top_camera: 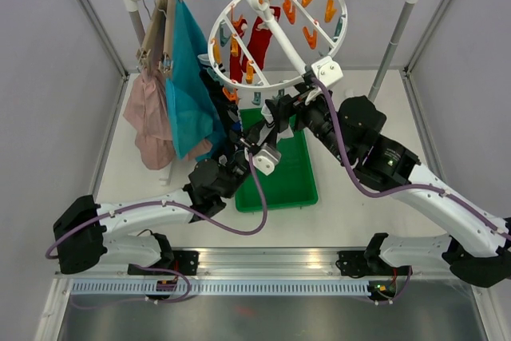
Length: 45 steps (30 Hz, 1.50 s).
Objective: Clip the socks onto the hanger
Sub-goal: Clamp the sock onto the hanger, then reset both arms
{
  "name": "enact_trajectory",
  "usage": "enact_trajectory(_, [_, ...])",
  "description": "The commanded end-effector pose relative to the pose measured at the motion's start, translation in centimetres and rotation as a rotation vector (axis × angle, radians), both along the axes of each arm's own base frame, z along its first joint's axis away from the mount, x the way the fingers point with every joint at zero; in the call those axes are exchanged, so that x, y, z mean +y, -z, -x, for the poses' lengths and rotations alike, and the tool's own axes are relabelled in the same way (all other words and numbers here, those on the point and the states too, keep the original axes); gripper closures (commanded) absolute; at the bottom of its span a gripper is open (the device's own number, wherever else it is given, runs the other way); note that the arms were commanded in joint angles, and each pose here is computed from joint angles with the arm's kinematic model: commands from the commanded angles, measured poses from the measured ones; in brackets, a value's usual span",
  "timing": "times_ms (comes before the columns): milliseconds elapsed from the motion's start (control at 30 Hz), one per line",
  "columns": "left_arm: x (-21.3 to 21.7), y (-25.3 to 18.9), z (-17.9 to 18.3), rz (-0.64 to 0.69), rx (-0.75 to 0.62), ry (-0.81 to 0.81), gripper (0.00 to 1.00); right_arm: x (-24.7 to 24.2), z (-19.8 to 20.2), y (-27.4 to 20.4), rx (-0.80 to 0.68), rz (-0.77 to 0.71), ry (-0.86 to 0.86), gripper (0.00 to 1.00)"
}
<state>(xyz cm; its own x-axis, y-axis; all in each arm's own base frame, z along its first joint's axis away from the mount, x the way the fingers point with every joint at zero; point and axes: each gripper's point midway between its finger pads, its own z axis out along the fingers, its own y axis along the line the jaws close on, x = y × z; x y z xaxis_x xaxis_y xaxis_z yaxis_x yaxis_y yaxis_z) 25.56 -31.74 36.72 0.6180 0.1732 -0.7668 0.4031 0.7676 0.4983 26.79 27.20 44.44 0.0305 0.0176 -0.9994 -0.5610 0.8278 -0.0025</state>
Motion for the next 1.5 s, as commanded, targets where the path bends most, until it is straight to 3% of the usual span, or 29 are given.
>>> enact_trajectory(0, [0.5, -2.7, 0.7, 0.110, 0.056, 0.045, 0.59, -1.1, 1.4, -2.9, -0.007, -0.095, -0.018, 0.19])
enact_trajectory(67, [0.5, -2.5, 1.2, 0.129, 0.114, 0.080, 0.52, -1.3, 1.7, -2.6, 0.002, -0.101, -0.020, 0.18])
enact_trajectory(267, [1.8, -1.7, 3.1, 0.164, 0.346, 0.168, 0.45, -3.1, 2.5, -0.7, 0.037, -0.112, 0.009, 0.15])
enact_trajectory(433, [4.1, -1.3, 4.4, 0.201, 0.524, 0.164, 0.40, -4.8, 2.8, 3.5, 0.115, -0.106, 0.073, 0.02])
enact_trajectory(467, [4.5, 0.0, 4.7, 0.178, 0.581, 0.151, 0.31, -5.4, 2.9, 4.0, 0.124, -0.109, 0.089, 0.02])
enact_trajectory(500, [5.3, -0.1, 4.9, 0.183, 0.596, 0.137, 0.01, -5.7, 3.0, 4.9, 0.150, -0.109, 0.103, 0.02])
enact_trajectory(700, [8.9, 2.1, 6.1, 0.186, 0.714, 0.064, 0.00, -8.3, 2.9, 11.6, 0.250, -0.090, 0.246, 0.02])
enact_trajectory(1000, [12.0, 5.6, 7.8, 0.154, 0.813, 0.022, 0.00, -10.2, 3.3, 17.3, 0.318, -0.076, 0.330, 0.02])
enact_trajectory(1133, [13.7, 7.0, 8.3, 0.125, 0.874, -0.038, 0.00, -10.3, 3.5, 18.4, 0.323, -0.064, 0.323, 0.02])
enact_trajectory(1467, [15.2, 7.5, 8.6, 0.169, 0.847, -0.041, 0.00, -10.5, 3.6, 18.5, 0.306, -0.075, 0.318, 0.02])
